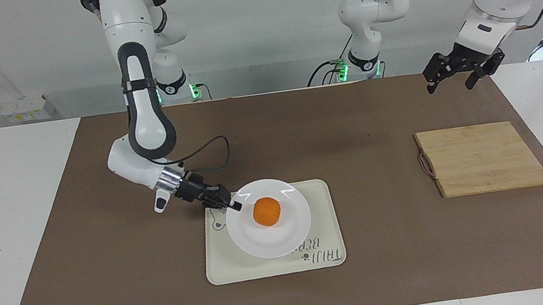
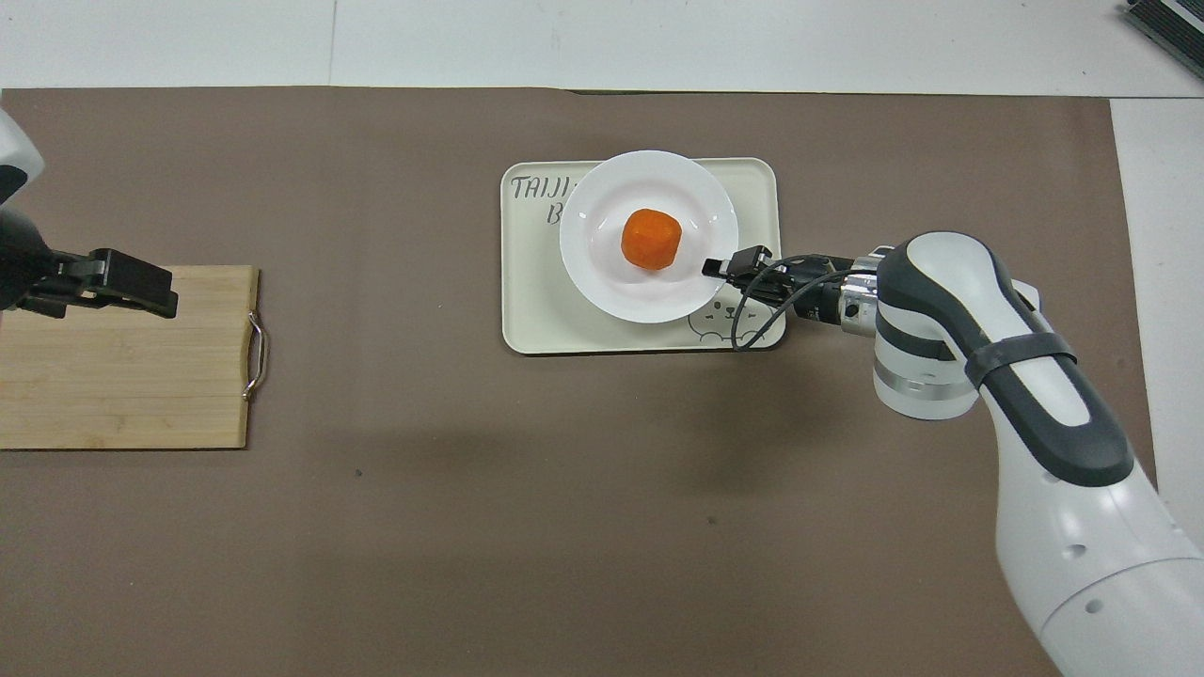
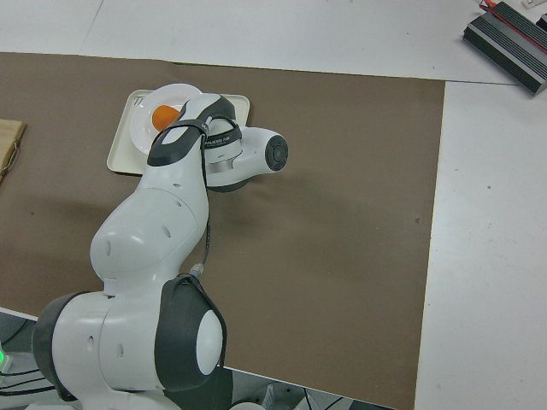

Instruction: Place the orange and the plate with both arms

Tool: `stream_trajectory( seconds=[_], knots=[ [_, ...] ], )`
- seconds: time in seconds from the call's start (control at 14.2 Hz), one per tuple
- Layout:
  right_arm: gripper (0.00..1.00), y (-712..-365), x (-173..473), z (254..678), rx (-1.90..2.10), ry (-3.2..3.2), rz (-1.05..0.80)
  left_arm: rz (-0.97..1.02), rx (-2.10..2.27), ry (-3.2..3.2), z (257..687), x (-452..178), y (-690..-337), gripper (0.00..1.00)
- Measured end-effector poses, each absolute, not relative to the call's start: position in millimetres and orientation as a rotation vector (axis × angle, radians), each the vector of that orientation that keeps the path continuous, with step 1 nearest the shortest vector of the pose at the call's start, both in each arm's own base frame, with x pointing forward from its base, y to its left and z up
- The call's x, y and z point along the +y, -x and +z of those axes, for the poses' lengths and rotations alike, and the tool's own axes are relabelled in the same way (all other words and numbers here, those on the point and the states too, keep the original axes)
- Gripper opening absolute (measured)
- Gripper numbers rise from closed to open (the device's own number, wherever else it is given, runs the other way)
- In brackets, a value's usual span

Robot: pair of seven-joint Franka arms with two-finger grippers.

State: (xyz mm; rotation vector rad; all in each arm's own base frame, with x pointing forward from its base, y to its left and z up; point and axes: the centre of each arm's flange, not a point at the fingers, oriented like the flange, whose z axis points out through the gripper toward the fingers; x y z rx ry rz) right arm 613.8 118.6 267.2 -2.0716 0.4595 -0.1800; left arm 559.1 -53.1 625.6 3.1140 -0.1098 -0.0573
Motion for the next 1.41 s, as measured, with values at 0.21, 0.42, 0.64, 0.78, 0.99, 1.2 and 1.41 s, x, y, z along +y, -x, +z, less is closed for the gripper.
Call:
stream_trajectory(
  seconds=[0.21,0.42,0.64,0.78,0.99,1.2,1.41],
  knots=[
    [0.04,-612,123,253,0.486,2.072,-0.164,-0.057,-0.11,-3.114,626,-53,-559,1.0],
    [0.3,-612,123,252,0.491,2.067,-0.163,-0.057,-0.11,-3.114,626,-53,-559,1.0],
    [0.63,-612,123,253,0.492,2.065,-0.163,-0.057,-0.11,-3.114,626,-53,-559,1.0],
    [0.85,-613,122,256,0.49,2.062,-0.171,-0.057,-0.11,-3.114,626,-53,-559,1.0],
    [1.0,-618,119,278,0.457,2.065,-0.208,-0.057,-0.11,-3.114,626,-53,-559,1.0],
    [1.0,-621,106,308,0.313,2.187,-0.238,-0.057,-0.11,-3.114,626,-53,-559,1.0],
    [1.0,-622,88,361,0.21,2.397,-0.223,-0.057,-0.11,-3.114,626,-53,-559,1.0]
  ],
)
